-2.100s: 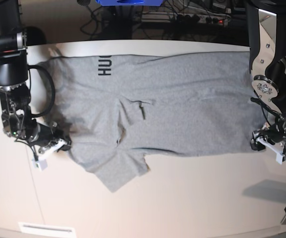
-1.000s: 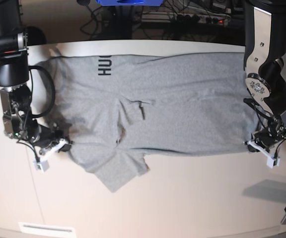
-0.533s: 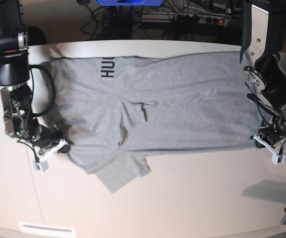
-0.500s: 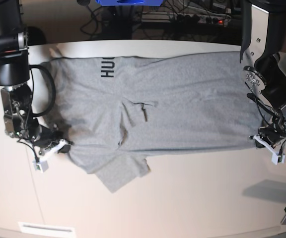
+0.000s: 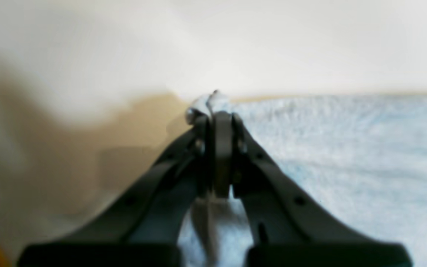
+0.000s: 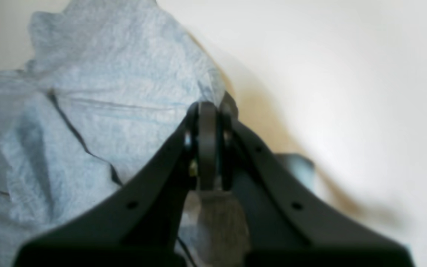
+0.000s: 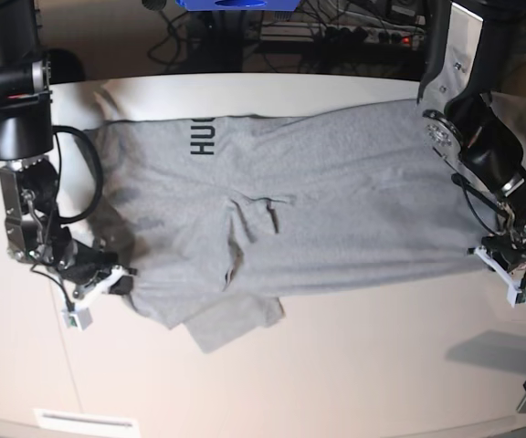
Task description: Fold the T-shirt properly
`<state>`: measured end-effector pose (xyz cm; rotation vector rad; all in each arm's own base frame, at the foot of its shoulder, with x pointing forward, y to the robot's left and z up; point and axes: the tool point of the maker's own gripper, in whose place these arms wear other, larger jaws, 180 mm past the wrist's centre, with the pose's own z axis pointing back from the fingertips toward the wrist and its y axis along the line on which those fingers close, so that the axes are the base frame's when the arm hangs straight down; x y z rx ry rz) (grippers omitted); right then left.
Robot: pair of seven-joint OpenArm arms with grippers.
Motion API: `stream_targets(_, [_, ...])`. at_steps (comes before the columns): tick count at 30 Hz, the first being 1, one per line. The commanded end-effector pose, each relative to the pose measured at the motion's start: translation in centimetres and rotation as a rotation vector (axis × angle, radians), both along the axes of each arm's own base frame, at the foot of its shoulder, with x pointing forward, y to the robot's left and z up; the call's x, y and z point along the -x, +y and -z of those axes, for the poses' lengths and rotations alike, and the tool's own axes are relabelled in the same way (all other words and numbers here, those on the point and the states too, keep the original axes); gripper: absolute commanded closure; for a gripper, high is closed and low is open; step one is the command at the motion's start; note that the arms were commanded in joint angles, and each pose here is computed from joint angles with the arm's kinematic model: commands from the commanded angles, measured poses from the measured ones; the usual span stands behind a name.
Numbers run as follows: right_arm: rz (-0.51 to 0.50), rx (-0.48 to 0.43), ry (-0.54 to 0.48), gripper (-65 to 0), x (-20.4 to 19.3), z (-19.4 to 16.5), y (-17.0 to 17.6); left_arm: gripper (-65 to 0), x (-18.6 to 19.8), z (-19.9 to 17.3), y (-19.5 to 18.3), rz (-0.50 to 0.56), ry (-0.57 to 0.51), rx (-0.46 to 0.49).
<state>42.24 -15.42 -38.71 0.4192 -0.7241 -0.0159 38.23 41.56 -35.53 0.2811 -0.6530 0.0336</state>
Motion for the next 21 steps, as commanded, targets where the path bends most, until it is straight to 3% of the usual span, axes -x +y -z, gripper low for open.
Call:
stream_targets(1, [0.019,0.020,-0.055,0.0,-1.5,-2.0,-1.2,0.0,-0.3,-2.3,1.3,-0.021,-0.035,-0.071])
stream_targets(8, [-0.003,0.018,-0.086,0.0,-0.9,-2.7,-0.4,0.0,1.9,-0.8,-0.4,-0.007,0.067,-0.182])
stream_targets(14, [-0.033,0.038,-0.066,0.0,0.4,-2.8,-0.2,0.0,3.4,-2.5,-0.1,-0.029,0.048,-0.265])
stream_targets(21, [-0.059,0.052,-0.035,0.0,1.0,-2.7,-0.1,0.0,4.8,-2.9,1.0,-0.050,0.101,-0.332])
